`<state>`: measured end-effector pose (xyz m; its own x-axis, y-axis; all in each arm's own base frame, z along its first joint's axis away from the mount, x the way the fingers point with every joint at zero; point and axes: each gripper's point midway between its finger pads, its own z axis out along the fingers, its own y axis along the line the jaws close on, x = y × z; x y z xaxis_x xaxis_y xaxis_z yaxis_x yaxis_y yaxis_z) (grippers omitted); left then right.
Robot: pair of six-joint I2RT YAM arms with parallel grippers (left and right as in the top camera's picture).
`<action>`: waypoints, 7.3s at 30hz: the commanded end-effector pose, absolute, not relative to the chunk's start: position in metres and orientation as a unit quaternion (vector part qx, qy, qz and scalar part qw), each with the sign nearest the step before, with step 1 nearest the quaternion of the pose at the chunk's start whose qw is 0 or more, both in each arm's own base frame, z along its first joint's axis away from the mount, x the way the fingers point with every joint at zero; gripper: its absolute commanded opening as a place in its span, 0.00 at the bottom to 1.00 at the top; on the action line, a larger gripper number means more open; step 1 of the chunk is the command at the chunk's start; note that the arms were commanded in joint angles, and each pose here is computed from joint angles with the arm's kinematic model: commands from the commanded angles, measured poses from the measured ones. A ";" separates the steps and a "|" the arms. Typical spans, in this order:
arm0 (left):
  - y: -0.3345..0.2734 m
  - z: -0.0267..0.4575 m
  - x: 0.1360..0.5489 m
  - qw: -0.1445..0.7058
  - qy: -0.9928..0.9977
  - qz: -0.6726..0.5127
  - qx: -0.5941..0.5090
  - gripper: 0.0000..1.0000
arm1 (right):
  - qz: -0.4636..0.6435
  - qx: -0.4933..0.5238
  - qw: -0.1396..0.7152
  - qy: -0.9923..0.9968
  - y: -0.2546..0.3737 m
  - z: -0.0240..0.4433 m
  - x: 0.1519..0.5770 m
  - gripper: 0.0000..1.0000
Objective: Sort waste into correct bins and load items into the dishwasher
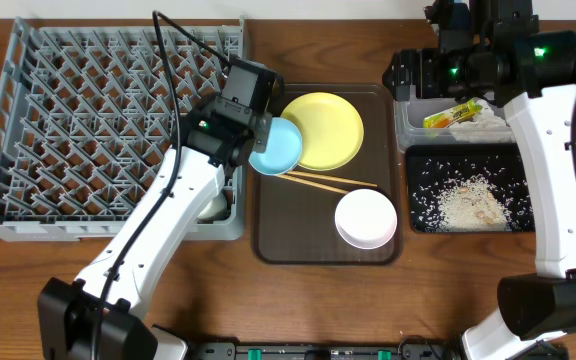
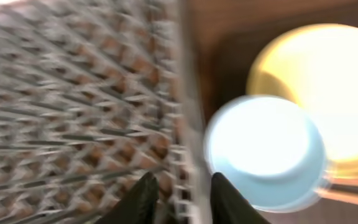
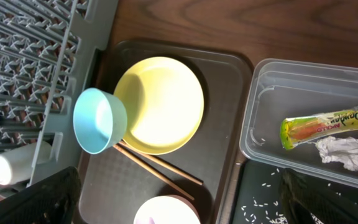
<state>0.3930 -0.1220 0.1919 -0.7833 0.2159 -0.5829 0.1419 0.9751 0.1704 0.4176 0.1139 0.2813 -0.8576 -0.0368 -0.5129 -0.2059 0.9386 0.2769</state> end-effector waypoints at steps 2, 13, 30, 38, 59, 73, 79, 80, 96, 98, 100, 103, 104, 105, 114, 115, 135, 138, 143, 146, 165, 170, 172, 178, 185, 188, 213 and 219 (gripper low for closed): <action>-0.166 0.173 0.374 0.266 0.953 -0.069 0.124 0.40 | 0.161 -0.066 0.256 0.951 0.117 0.279 0.418 0.99; -0.183 0.112 0.379 0.198 0.969 -0.091 0.117 0.42 | 0.161 -0.066 0.256 0.951 0.117 0.279 0.418 0.99; -0.192 0.046 0.382 0.142 0.979 -0.073 0.127 0.42 | 0.161 -0.066 0.255 0.951 0.117 0.279 0.417 0.99; -0.230 0.062 0.360 0.148 0.969 -0.094 0.174 0.42 | 0.161 -0.066 0.255 0.951 0.117 0.279 0.417 0.99; -0.206 0.123 0.338 0.166 0.966 -0.040 0.193 0.64 | 0.161 -0.066 0.255 0.951 0.117 0.279 0.417 0.99; -0.188 0.074 0.360 0.134 0.962 -0.013 0.237 0.70 | 0.161 -0.066 0.255 0.951 0.117 0.279 0.417 0.99; -0.188 0.057 0.357 0.113 0.964 -0.009 0.240 0.66 | 0.161 -0.066 0.255 0.951 0.117 0.279 0.417 0.99; -0.188 0.055 0.356 0.110 0.964 -0.010 0.241 0.66 | 0.161 -0.066 0.255 0.951 0.117 0.279 0.417 0.99; -0.196 0.016 0.344 0.052 0.968 -0.036 0.242 0.31 | 0.161 -0.066 0.255 0.951 0.117 0.279 0.417 0.99; -0.195 0.010 0.343 0.046 0.969 -0.033 0.241 0.24 | 0.161 -0.066 0.255 0.951 0.117 0.279 0.417 0.99; -0.195 0.009 0.343 0.045 0.969 -0.031 0.241 0.15 | 0.161 -0.066 0.255 0.951 0.116 0.279 0.417 0.99; -0.195 0.010 0.343 0.045 0.969 -0.031 0.240 0.08 | 0.161 -0.066 0.255 0.951 0.117 0.279 0.417 0.99; -0.195 0.010 0.343 0.045 0.969 -0.031 0.240 0.08 | 0.161 -0.066 0.255 0.951 0.117 0.279 0.417 0.99; -0.195 0.010 0.343 0.046 0.969 -0.032 0.240 0.08 | 0.161 -0.066 0.255 0.951 0.117 0.279 0.417 0.99; -0.200 0.067 0.358 0.120 0.963 -0.048 0.236 0.07 | 0.161 -0.066 0.255 0.951 0.117 0.279 0.417 0.99; -0.199 0.088 0.362 0.148 0.960 -0.049 0.233 0.07 | 0.161 -0.066 0.255 0.951 0.117 0.279 0.417 0.99; -0.054 0.262 0.459 0.454 0.844 0.284 0.032 0.07 | 0.161 -0.066 0.255 0.951 0.116 0.279 0.417 0.99; -0.032 0.257 0.476 0.462 0.836 0.298 -0.003 0.07 | 0.161 -0.066 0.255 0.951 0.117 0.279 0.417 0.99; -0.007 0.242 0.507 0.462 0.815 0.350 -0.002 0.07 | 0.161 -0.066 0.255 0.951 0.117 0.279 0.417 0.99; 0.005 0.237 0.524 0.460 0.788 0.409 -0.002 0.07 | 0.161 -0.066 0.255 0.951 0.116 0.279 0.417 0.99; 0.025 0.200 0.549 0.412 0.739 0.533 0.020 0.08 | 0.161 -0.066 0.255 0.951 0.117 0.279 0.417 0.99; 0.019 0.177 0.541 0.390 0.758 0.522 0.029 0.07 | 0.161 -0.066 0.255 0.951 0.117 0.279 0.417 0.99; 0.017 0.170 0.539 0.386 0.763 0.517 0.029 0.07 | 0.161 -0.066 0.255 0.951 0.117 0.279 0.417 0.99; 0.005 0.168 0.538 0.388 0.765 0.513 0.039 0.08 | 0.161 -0.066 0.255 0.951 0.117 0.279 0.417 0.99; -0.017 0.167 0.537 0.394 0.765 0.506 0.059 0.16 | 0.161 -0.066 0.255 0.951 0.117 0.279 0.417 0.99; -0.026 0.162 0.535 0.385 0.768 0.506 0.076 0.39 | 0.161 -0.066 0.255 0.951 0.117 0.279 0.417 0.99; -0.147 0.213 0.431 0.389 0.913 -0.013 0.120 0.74 | 0.161 -0.066 0.255 0.951 0.117 0.279 0.417 0.99; -0.195 0.180 0.337 0.185 0.960 -0.202 0.063 0.74 | 0.161 -0.066 0.255 0.951 0.117 0.279 0.417 0.99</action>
<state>0.3794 -0.1407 0.2093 -0.7754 0.2027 -0.5981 0.2456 0.9693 0.0101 0.4170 0.1130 0.2802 -0.8597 -0.0370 -0.5095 -0.2021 0.9406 0.2728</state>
